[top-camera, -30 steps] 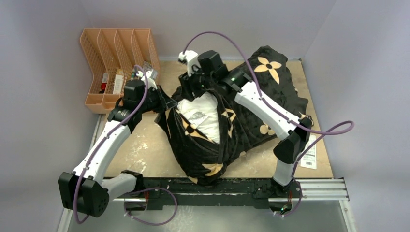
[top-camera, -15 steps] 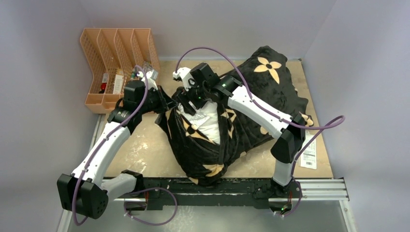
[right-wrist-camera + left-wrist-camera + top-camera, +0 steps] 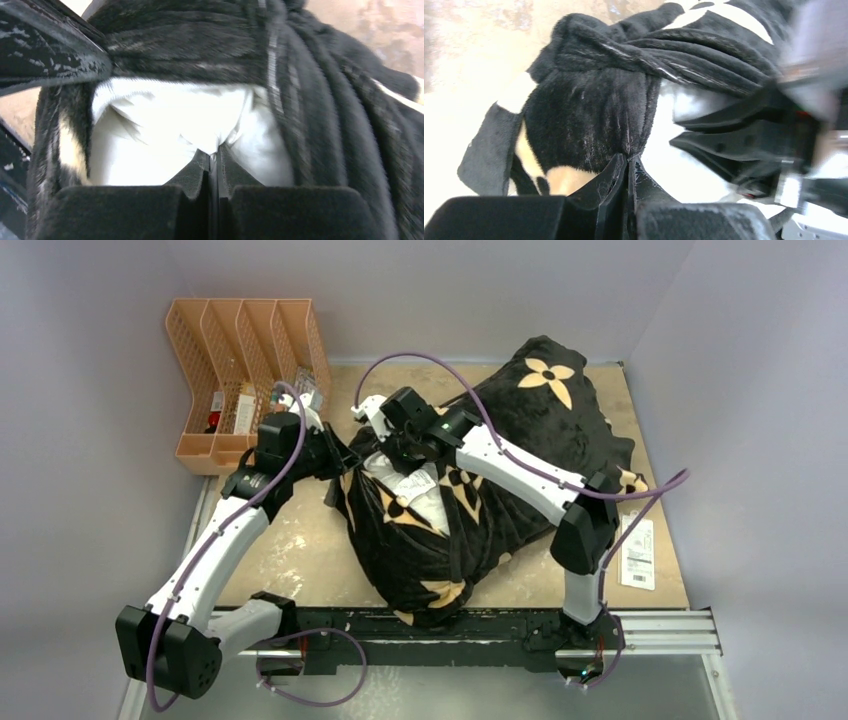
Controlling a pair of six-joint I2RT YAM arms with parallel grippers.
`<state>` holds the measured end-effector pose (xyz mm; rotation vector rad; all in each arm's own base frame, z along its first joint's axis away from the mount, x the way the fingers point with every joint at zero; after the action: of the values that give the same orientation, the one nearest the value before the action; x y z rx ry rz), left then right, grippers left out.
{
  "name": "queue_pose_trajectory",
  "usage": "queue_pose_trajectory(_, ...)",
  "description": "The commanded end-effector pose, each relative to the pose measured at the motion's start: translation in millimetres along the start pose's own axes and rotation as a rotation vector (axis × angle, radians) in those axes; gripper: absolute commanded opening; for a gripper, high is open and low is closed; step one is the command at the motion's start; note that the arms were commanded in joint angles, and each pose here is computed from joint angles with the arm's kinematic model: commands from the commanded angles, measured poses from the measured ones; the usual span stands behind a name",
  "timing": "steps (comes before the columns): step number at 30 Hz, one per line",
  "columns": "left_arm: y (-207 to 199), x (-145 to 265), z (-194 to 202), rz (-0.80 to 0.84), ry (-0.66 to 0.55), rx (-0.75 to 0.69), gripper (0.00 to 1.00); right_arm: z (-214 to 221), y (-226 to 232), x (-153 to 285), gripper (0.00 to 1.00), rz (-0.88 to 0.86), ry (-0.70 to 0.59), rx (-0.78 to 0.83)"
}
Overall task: Remove the pillowcase from the pillow
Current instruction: Remove the pillow from the pillowcase.
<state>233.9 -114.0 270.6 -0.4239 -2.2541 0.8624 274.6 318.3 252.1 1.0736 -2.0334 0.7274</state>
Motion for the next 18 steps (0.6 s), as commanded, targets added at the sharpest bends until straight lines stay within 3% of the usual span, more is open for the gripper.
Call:
queue_pose_trajectory(1, 24.8, 8.2, 3.4, -0.216, -0.061, -0.010, 0.00, -4.9, -49.8, 56.0, 0.00, 0.369, -0.101, -0.145)
queue_pose_trajectory(4, 43.7, 8.0, 9.5, -0.361, -0.081, 0.013, 0.00, -15.8, -70.7, 87.4, 0.00, 0.489, -0.191, -0.203)
queue_pose_trajectory(13, 74.1, 1.4, 11.5, -0.621, -0.130, 0.041, 0.00, -12.2, -73.9, 134.1, 0.00, 0.591, -0.370, -0.326)
queue_pose_trajectory(16, 57.6, -10.3, 10.8, -0.432, -0.074, 0.038, 0.00, -16.1, -65.9, 131.9, 0.00, 0.472, -0.412, -0.289)
queue_pose_trajectory(18, 34.2, -9.2, 4.3, -0.242, -0.088, 0.042, 0.22, -18.1, -60.8, 123.7, 0.00, 0.409, -0.427, -0.284)
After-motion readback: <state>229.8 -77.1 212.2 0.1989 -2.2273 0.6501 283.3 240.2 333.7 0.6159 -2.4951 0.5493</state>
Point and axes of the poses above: each gripper's point midway between its finger pads, its own x axis back along the fingers, its own y axis along the line the jaws close on, z = x × y, the point moved 9 cm from there along x, back along the fingers, and after that the axes turned 8 degrees about x, right-handed, at the moved point
